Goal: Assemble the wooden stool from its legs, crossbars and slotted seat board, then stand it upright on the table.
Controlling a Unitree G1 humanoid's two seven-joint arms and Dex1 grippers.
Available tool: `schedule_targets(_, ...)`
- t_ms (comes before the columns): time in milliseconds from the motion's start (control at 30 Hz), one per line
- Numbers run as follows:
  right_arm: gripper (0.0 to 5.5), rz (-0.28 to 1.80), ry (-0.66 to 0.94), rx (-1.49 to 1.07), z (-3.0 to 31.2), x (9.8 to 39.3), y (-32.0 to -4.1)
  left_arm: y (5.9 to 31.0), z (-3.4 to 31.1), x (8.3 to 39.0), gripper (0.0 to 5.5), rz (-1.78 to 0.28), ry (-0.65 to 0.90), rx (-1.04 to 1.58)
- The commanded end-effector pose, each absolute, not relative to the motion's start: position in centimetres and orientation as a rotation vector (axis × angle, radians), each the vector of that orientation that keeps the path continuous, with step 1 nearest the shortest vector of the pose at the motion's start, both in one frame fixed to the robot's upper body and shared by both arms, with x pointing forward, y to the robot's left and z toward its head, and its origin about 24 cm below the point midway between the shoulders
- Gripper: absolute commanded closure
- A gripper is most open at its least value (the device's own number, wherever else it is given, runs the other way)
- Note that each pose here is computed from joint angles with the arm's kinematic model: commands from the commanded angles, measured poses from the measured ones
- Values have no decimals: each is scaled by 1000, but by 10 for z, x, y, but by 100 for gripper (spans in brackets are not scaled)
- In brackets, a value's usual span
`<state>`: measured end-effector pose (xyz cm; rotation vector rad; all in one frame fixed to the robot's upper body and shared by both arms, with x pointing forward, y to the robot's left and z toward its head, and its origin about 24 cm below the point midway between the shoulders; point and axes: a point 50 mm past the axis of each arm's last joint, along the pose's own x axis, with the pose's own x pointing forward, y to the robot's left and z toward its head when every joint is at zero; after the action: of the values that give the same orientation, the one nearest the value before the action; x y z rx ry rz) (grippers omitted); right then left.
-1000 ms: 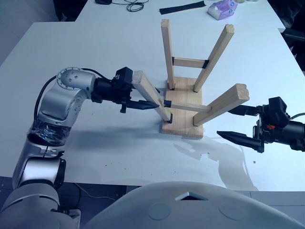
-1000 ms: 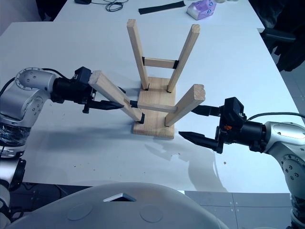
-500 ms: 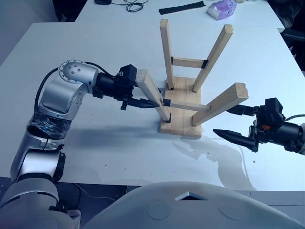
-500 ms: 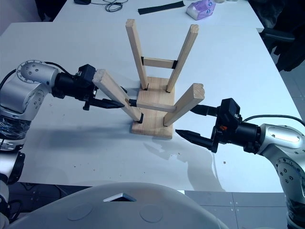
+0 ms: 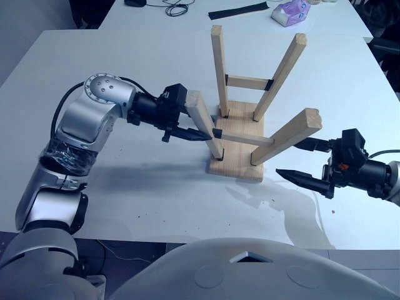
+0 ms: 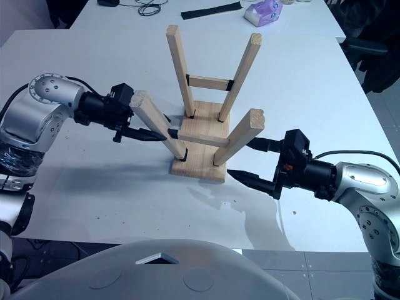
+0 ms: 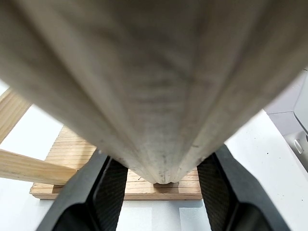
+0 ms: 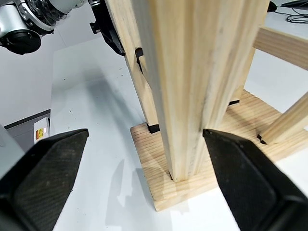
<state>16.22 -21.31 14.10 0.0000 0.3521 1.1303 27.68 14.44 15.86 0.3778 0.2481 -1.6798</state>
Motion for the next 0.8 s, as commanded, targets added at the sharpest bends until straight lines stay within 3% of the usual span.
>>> schedule_targets(33, 113, 1199, 300, -23, 149, 167, -202, 141, 114, 265, 331, -1719, 508, 428)
schedule_targets(467, 113, 1247, 285, -18, 149, 169, -190, 117, 89, 262, 331, -1703, 600, 470)
schedule_targets(800, 113, 1278, 278, -10, 151, 169, -185, 122, 63, 252, 331, -1662, 665, 452)
